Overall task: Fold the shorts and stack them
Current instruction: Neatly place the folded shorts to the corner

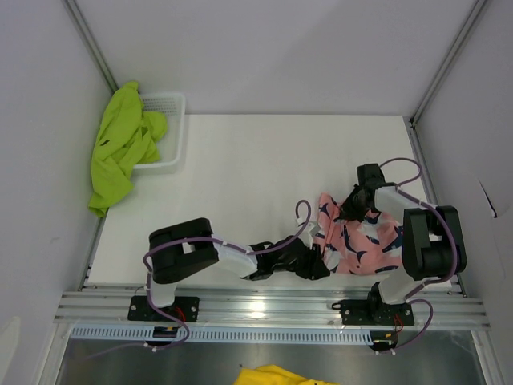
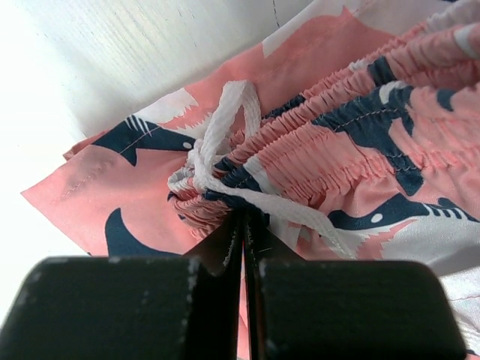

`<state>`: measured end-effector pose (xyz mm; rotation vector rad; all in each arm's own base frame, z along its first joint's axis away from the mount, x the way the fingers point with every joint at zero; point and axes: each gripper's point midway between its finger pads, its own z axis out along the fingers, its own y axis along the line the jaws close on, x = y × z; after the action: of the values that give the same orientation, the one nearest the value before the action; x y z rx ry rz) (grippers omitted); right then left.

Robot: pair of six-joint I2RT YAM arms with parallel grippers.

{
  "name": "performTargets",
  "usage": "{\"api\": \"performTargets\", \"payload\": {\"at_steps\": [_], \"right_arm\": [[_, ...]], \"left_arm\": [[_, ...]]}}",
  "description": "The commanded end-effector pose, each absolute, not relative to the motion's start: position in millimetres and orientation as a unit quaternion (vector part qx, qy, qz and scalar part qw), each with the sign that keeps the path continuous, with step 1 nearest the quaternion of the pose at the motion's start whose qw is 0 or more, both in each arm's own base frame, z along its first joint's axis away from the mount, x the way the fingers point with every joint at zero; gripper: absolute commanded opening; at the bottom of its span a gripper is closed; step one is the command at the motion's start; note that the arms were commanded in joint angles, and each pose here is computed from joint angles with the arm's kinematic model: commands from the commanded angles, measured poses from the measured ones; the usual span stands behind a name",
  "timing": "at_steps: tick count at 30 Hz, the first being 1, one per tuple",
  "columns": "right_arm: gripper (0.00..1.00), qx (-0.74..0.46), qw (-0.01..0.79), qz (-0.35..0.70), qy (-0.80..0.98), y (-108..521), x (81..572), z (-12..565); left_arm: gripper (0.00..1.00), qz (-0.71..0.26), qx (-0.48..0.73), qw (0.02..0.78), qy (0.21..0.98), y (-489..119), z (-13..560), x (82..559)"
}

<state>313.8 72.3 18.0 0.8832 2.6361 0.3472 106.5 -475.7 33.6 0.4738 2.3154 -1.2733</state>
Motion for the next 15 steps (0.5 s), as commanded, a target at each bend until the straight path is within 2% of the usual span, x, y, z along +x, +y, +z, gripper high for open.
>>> {"api": "performTargets", "payload": {"at_steps": [1, 4, 9, 12, 13, 15], "right_arm": [[0.0, 0.307, 0.23, 0.1, 0.918, 54.9, 347.8, 27.3], [0.0, 0.302, 0.229, 0.098, 0.92, 52.9, 346.0, 27.2], [0.0, 0.279, 0.239, 0.114, 0.923, 57.1, 347.3, 38.7], [0.13, 0.255, 0.26, 0.142, 0.921, 65.3, 348.6, 60.1], [0.24, 0.244, 0.276, 0.15, 0.918, 66.7, 349.0, 73.3], [0.31, 0.236, 0.287, 0.151, 0.916, 68.5, 346.7, 87.1]], "left_arm": [[0.4, -0.488, 0.193, 0.203, 0.827, -470.0, 60.0, 81.3], [0.54, -0.449, 0.196, 0.232, 0.84, -455.4, 71.7, 94.7], [0.63, -0.426, 0.18, 0.279, 0.842, -431.5, 114.2, 114.3], [0.65, -0.414, 0.166, 0.289, 0.847, -412.0, 123.3, 124.2], [0.66, -0.416, 0.162, 0.29, 0.846, -402.5, 131.5, 124.6], [0.67, -0.402, 0.148, 0.299, 0.852, -383.2, 132.1, 137.4]]}}
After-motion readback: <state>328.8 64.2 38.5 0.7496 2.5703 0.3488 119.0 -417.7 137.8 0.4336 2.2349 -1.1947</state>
